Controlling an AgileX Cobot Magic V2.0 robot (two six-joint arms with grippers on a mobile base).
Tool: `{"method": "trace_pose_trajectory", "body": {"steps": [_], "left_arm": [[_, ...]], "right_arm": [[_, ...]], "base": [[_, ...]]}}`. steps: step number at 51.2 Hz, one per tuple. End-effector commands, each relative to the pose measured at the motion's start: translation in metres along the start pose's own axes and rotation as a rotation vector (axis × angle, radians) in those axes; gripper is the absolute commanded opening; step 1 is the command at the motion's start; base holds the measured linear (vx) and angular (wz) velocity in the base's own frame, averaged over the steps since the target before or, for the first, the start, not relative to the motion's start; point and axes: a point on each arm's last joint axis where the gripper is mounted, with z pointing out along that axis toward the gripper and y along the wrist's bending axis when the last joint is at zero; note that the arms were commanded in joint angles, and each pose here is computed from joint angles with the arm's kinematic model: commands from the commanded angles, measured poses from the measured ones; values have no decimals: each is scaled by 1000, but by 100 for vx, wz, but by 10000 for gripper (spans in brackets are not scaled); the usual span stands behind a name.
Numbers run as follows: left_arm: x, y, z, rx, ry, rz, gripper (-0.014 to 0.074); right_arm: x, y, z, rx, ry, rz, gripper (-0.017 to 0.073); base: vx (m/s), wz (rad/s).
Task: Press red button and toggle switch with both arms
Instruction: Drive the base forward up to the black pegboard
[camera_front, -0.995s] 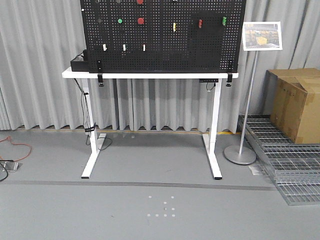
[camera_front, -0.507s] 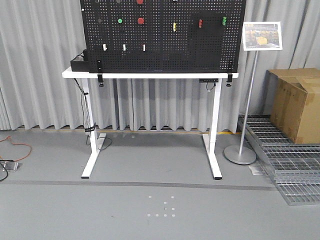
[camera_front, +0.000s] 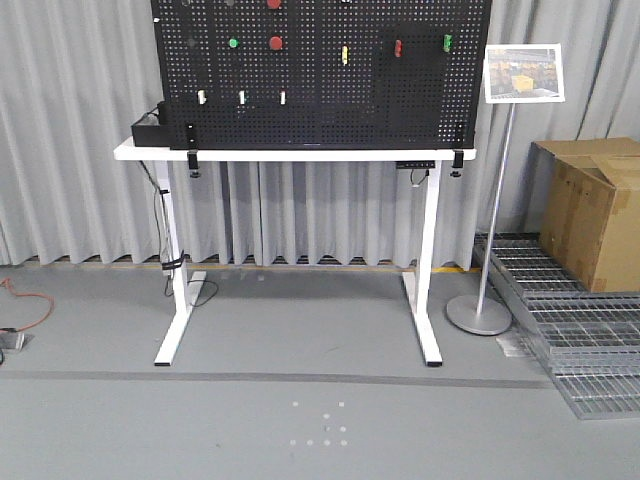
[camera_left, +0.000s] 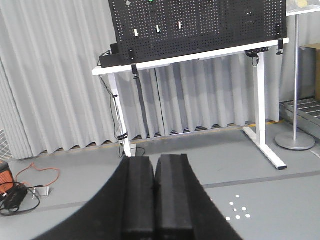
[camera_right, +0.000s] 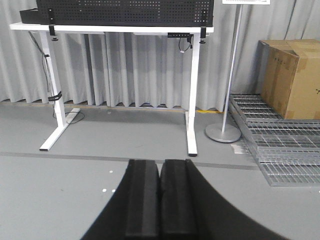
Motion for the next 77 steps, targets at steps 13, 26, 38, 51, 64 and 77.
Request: {"method": "trace_pose_trajectory", "body": {"steps": [13, 26, 38, 51, 64, 77], "left_arm": [[4, 0, 0, -13, -57, -8, 1], [4, 0, 0, -13, -57, -8, 1], [4, 0, 0, -13, -57, -8, 1], [4, 0, 0, -13, -57, -8, 1], [4, 0, 0, -13, -57, -8, 1], [4, 0, 0, -13, -57, -8, 1]], "right_arm": [[-5, -1, -1, 10, -88, -8, -3], [-5, -1, -1, 10, -88, -8, -3], [-5, -1, -1, 10, -88, -8, -3], [-5, -1, -1, 10, -88, -8, -3], [-5, -1, -1, 10, -90, -8, -3], [-5, -1, -1, 10, -90, -8, -3]], "base": [[32, -3], [45, 0], [49, 7], [47, 5], [44, -2], [45, -4]]}}
